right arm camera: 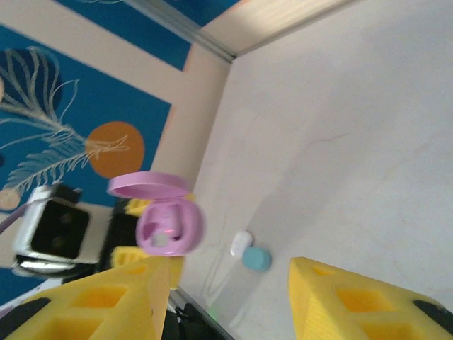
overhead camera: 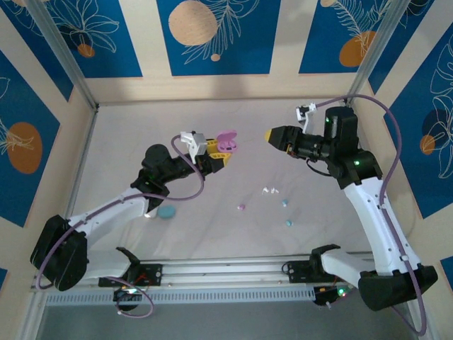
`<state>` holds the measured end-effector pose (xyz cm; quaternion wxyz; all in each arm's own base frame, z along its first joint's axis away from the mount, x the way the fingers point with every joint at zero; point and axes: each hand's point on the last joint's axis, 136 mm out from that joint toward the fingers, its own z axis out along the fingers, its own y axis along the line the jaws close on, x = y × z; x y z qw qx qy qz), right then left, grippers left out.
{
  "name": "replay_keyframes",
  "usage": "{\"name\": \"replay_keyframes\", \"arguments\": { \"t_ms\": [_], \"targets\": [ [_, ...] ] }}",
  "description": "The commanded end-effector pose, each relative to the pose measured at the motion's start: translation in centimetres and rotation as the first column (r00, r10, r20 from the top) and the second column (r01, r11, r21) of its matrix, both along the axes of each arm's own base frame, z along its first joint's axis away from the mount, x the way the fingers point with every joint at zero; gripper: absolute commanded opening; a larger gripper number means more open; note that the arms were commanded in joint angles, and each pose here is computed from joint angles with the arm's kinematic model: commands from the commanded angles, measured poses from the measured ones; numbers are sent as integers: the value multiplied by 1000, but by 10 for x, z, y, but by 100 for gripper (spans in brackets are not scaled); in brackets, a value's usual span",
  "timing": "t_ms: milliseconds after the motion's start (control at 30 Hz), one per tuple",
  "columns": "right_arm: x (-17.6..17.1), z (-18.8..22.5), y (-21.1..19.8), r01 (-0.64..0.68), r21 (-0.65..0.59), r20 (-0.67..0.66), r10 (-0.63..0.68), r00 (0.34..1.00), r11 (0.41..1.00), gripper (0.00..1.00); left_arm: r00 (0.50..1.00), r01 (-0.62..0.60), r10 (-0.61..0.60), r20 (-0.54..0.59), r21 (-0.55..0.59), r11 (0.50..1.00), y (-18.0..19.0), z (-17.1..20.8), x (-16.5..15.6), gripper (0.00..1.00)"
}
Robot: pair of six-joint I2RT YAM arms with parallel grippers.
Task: Insert wireless bluetooth earbuds into charging case
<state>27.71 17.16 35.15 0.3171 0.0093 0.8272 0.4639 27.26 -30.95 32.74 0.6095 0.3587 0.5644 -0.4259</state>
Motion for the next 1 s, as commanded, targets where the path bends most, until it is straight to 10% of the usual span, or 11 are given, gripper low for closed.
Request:
{"name": "replay_keyframes", "arguments": {
  "t_ms": [0, 967],
  "targets": [
    [-2, -26, -9, 29, -9, -98, -30, 995, 1000, 48, 998, -9, 10, 56, -26, 1000, 4, 20, -8, 24],
    [-10, -154, 20, -96, -62, -496, 52, 867, 993, 48, 998, -60, 60, 27, -18, 998, 19, 3, 4, 23]
  ]
}}
